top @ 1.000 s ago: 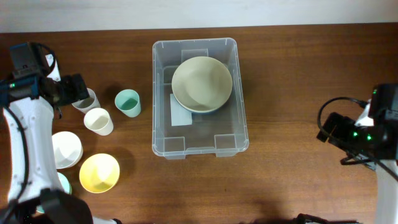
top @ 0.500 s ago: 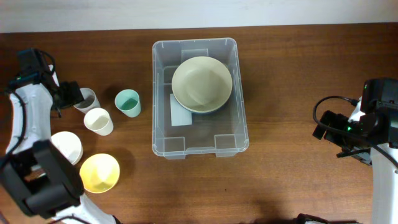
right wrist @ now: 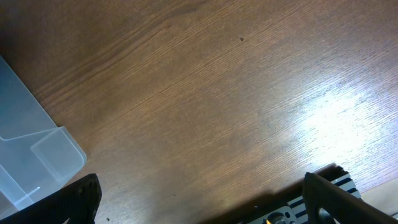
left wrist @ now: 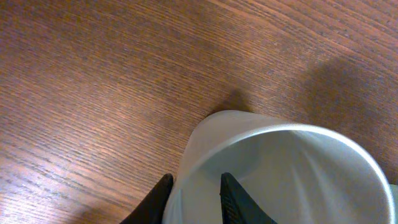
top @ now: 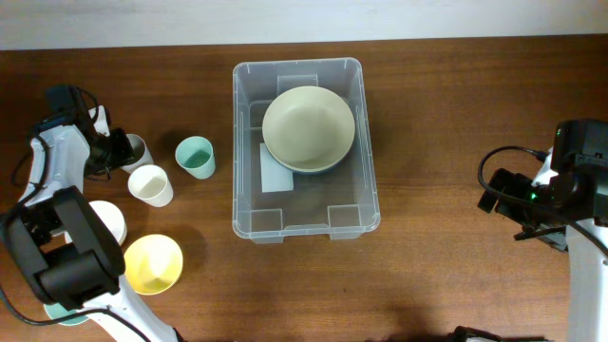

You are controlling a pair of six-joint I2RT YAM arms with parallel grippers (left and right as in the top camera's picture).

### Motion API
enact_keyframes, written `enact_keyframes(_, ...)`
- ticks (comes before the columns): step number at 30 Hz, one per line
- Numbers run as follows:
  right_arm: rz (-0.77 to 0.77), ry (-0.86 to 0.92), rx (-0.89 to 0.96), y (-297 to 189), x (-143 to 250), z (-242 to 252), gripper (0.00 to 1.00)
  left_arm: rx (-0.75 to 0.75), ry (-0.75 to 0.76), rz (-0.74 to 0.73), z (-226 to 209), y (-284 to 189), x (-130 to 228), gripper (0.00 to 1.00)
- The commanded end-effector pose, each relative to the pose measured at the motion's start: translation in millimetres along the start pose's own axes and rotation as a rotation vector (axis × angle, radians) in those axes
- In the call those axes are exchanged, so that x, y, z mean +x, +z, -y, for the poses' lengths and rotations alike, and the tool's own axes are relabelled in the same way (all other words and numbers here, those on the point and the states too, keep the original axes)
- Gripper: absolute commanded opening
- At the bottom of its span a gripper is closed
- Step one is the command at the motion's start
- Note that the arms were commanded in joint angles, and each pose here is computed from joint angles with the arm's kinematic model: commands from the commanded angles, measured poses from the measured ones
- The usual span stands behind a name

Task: Pack container
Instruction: 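Move the left gripper to the grey cup and grasp it, then carry the grey cup into the container's front right corner, release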

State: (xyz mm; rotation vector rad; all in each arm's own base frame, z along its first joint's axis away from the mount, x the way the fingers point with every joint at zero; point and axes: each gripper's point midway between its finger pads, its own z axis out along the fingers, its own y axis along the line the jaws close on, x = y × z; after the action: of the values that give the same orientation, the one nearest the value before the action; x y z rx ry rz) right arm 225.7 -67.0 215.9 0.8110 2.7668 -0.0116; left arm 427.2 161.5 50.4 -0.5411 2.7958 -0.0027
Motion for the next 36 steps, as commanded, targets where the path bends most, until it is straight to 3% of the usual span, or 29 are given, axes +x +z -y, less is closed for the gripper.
enact_keyframes(1, -0.006, -0.006, -0.004, 1, 1, -1, 0.99, 0.031, 0.004, 0.011, 7, 1, -6, 0.19)
enact_keyframes(7, -0.006, -0.006, -0.004, 1, 1, -1, 0.99, 0.031, 0.004, 0.012, 7, 1, -6, 0.03)
enact_keyframes(13, -0.006, -0.006, -0.004, 1, 1, -1, 0.99, 0.031, 0.007, 0.051, 8, -14, -20, 0.0)
enact_keyframes(18, -0.006, -0.006, -0.004, 1, 1, -1, 0.99, 0.039, 0.031, 0.231, 19, -102, -63, 0.01)
enact_keyframes(22, -0.006, -0.006, -0.004, 1, 1, -1, 0.99, 0.098, 0.103, 0.351, 59, -181, -69, 0.0)
enact_keyframes(25, -0.006, -0.005, -0.004, 1, 1, -1, 0.99, 0.21, 0.256, 0.424, 134, -247, -38, 0.0)
enact_keyframes(27, -0.006, -0.002, -0.004, 1, 1, -1, 0.99, 0.258, 0.337, 0.414, 170, -261, -15, 0.01)
enact_keyframes(29, -0.007, -0.003, -0.003, 1, 1, -1, 0.99, 0.319, 0.457, 0.352, 220, -264, 23, 0.0)
enact_keyframes(36, -0.01, -0.002, -0.003, 1, 2, -1, 0.99, 0.407, 0.729, 0.122, 318, -243, 131, 0.01)
